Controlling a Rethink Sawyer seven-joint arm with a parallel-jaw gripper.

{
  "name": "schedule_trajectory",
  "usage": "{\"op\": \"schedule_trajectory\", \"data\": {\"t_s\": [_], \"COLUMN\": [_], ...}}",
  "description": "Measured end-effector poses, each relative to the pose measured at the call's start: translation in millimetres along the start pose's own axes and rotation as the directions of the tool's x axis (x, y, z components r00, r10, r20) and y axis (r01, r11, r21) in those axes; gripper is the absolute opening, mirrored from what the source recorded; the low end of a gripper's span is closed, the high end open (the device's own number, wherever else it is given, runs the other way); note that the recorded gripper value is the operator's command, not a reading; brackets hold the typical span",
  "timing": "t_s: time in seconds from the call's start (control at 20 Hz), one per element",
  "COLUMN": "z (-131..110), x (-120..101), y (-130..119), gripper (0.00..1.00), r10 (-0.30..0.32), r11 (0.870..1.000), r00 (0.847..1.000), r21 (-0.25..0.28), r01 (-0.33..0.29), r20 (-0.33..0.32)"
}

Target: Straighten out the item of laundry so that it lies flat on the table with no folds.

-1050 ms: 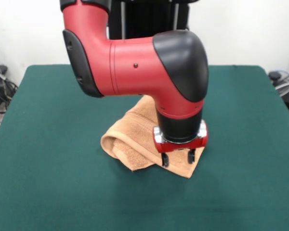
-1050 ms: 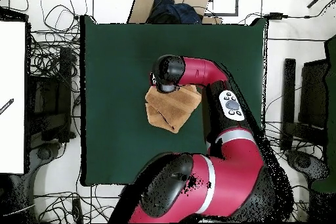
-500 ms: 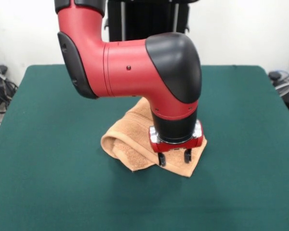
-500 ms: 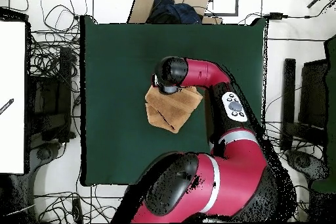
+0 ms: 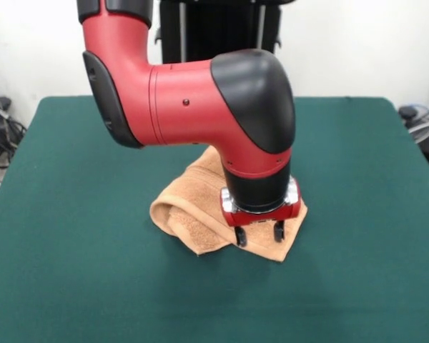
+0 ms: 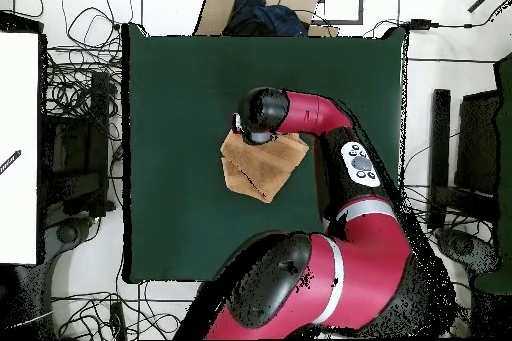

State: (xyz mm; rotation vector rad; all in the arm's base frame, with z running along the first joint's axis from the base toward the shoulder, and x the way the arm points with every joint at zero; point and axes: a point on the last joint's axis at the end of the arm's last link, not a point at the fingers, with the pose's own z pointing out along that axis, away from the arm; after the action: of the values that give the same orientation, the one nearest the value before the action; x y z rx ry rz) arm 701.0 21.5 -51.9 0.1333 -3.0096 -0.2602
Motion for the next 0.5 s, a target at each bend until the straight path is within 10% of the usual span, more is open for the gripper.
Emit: {"op": "schedule_trajectory", "data": {"t_s": [0.5], "z": [0.8], "x": [-0.9], "y": [0.5], "gripper": [1.00], "r10": [-0.001], "r11": [1.000], "r00": [1.000], "r21": [0.002], "r01": [0.001], "r20": [0.011]}}
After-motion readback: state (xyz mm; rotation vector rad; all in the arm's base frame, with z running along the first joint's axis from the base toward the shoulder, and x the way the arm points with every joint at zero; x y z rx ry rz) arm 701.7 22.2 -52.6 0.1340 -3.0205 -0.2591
